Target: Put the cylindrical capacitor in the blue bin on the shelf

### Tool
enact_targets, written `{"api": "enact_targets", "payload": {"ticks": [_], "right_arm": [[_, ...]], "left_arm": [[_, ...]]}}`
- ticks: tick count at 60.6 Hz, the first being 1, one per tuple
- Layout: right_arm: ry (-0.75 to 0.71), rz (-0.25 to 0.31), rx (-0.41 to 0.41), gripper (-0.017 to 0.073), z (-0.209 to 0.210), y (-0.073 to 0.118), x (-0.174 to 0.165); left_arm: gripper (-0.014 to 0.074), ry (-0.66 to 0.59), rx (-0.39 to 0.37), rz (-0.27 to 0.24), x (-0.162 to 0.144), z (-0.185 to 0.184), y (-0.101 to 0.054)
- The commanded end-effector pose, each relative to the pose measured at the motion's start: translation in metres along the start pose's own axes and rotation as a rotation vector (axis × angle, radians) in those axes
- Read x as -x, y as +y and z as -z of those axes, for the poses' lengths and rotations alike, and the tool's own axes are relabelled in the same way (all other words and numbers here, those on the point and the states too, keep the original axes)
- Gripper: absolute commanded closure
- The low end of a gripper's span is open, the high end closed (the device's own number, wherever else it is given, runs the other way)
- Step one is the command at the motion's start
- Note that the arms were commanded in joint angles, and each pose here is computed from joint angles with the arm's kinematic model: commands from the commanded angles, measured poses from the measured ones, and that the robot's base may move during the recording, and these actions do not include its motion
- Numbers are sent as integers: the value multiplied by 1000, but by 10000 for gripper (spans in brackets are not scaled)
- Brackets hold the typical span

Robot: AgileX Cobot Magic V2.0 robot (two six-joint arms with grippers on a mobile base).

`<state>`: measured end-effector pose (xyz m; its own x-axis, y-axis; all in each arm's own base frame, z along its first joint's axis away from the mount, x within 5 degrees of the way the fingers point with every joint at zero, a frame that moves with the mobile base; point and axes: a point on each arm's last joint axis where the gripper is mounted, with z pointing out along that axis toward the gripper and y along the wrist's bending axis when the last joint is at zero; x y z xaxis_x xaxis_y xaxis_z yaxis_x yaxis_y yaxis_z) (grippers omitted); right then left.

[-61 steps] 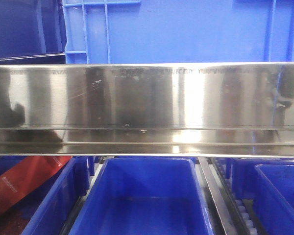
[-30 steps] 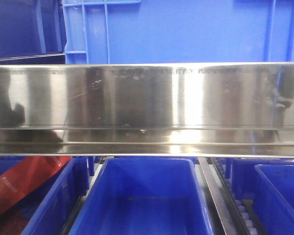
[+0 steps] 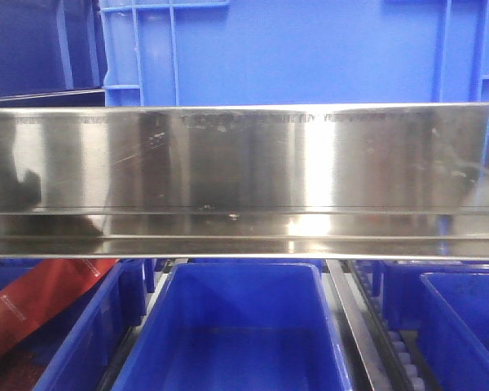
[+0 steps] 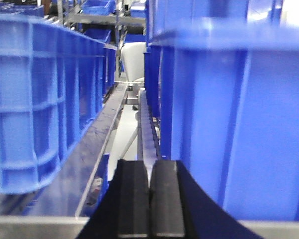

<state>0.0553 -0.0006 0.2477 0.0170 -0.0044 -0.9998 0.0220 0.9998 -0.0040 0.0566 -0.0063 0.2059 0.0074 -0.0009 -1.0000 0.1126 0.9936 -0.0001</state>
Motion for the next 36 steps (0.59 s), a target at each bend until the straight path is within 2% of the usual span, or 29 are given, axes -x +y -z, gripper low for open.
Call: {"api": "enact_targets", "payload": {"ticks": [1,8,14,21,36], "right_arm": [[-34,4,-13,683,2,-1,-17],[14,1,-15,683,0,-1,-42],[31,1,-14,683,0,-1,-44],[37,34,-16,683,0,-1,-44],[11,29,-18,683,0,-1,-42]], "left_arm": [[705,-23,0,2,2,0,0],[705,-23,0,2,2,0,0],[705,-23,0,2,2,0,0],[705,-23,0,2,2,0,0],[705,-23,0,2,2,0,0]]}}
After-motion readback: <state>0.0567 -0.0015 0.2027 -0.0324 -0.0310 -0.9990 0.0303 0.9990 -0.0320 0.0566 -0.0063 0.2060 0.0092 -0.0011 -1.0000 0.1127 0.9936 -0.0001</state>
